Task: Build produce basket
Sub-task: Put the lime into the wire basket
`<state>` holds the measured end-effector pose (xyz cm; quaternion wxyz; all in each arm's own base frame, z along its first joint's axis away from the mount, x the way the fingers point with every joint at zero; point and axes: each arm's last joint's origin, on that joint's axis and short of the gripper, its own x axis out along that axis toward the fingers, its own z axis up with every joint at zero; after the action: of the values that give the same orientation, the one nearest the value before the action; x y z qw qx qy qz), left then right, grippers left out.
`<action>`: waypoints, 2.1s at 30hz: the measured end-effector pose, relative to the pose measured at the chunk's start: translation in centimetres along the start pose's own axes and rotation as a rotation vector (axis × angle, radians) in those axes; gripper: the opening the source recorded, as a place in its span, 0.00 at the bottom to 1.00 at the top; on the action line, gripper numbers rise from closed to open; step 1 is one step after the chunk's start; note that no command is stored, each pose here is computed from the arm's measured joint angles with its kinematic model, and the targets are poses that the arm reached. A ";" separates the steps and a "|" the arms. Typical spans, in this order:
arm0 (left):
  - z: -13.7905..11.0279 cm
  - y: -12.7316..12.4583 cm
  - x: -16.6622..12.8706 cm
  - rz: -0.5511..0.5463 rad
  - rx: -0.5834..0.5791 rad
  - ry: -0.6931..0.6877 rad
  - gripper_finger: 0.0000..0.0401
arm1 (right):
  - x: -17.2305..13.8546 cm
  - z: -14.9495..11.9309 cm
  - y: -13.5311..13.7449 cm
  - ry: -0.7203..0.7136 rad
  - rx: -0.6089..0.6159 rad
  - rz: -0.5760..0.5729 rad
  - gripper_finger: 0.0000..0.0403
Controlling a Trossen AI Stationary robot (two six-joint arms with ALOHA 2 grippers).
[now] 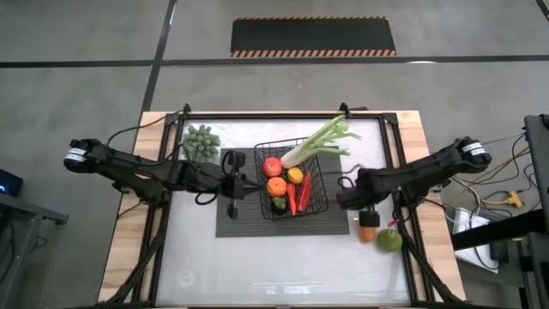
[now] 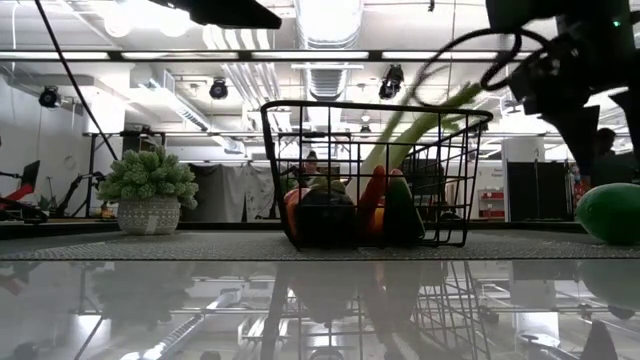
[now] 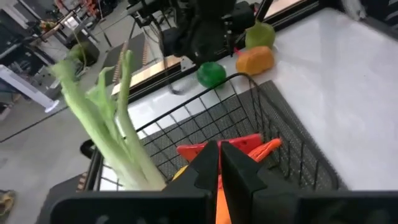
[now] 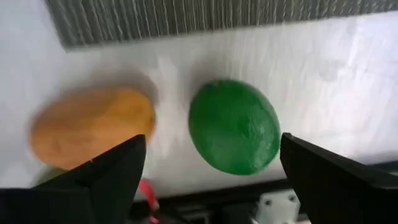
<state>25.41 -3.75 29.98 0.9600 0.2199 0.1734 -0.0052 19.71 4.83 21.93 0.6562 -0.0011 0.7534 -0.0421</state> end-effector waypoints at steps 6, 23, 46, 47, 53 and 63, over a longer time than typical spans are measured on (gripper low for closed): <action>-0.3 0.0 0.0 0.038 0.031 0.023 0.00 | 1.7 1.0 0.5 0.097 -0.022 -0.092 0.86; -0.3 0.0 0.1 0.043 0.048 0.027 0.00 | 5.6 2.8 1.0 0.280 -0.063 -0.198 0.73; 0.6 0.7 -1.2 0.082 0.075 -0.059 0.00 | -5.3 1.6 0.5 -0.128 0.099 -0.065 0.57; 0.6 0.7 -1.1 0.081 0.075 -0.057 0.00 | -6.1 1.3 0.4 -0.179 0.109 -0.045 0.57; 0.6 0.6 -1.1 0.089 0.071 -0.075 0.00 | -9.7 0.1 -0.1 -0.583 0.125 0.080 0.57; -0.7 0.1 -0.6 0.163 0.083 -0.216 0.00 | -11.8 1.7 -0.3 -1.162 0.162 0.022 0.58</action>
<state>24.64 -3.42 29.57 0.9603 0.2711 0.0503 0.0421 22.98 5.08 33.40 0.9601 0.0342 0.2643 -0.0851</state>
